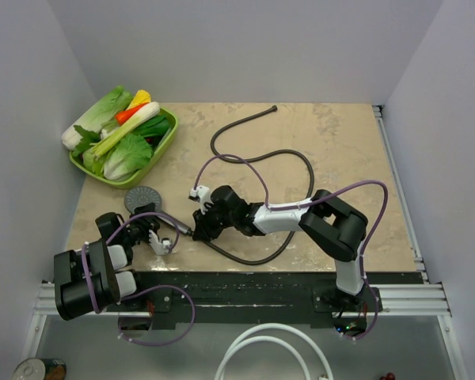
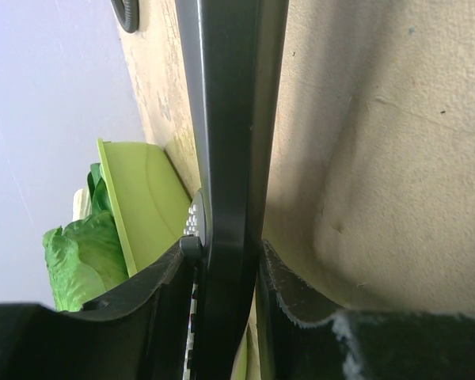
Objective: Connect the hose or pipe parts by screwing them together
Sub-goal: Install the bathroom fixture on the pipeline.
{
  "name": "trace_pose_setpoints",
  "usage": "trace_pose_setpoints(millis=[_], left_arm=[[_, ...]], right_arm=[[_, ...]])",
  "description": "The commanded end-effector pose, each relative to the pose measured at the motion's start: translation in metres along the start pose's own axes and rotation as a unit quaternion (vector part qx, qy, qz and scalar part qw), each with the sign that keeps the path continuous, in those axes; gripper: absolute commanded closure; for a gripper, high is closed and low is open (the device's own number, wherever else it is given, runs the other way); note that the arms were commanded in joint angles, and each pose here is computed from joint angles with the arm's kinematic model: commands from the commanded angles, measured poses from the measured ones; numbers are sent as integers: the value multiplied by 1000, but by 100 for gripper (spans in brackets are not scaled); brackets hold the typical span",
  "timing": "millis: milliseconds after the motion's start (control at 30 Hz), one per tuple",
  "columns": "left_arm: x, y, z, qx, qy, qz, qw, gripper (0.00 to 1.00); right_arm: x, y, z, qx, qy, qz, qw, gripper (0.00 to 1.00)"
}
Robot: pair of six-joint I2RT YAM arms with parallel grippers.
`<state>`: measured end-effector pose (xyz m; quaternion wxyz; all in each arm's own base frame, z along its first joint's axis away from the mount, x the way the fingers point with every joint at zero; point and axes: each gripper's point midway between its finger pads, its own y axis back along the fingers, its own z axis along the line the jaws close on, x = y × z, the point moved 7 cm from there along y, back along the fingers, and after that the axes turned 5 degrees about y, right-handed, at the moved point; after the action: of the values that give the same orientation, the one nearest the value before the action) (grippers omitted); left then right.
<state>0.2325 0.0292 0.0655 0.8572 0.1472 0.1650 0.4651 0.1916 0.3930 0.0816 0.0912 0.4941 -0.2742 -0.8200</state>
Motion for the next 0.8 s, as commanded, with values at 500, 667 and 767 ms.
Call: trace_pose_setpoints(millis=[500, 667, 767], left_arm=[[-80, 17, -63, 37, -261, -82, 961, 100], [-80, 17, -63, 36, -263, -83, 961, 100], [-80, 17, -62, 35, -263, -83, 960, 100]], right_arm=[[-53, 3, 11, -12, -7, -110, 994, 77], [-56, -2, 11, -9, -19, -114, 993, 77], [-55, -8, 12, -11, -26, -112, 993, 77]])
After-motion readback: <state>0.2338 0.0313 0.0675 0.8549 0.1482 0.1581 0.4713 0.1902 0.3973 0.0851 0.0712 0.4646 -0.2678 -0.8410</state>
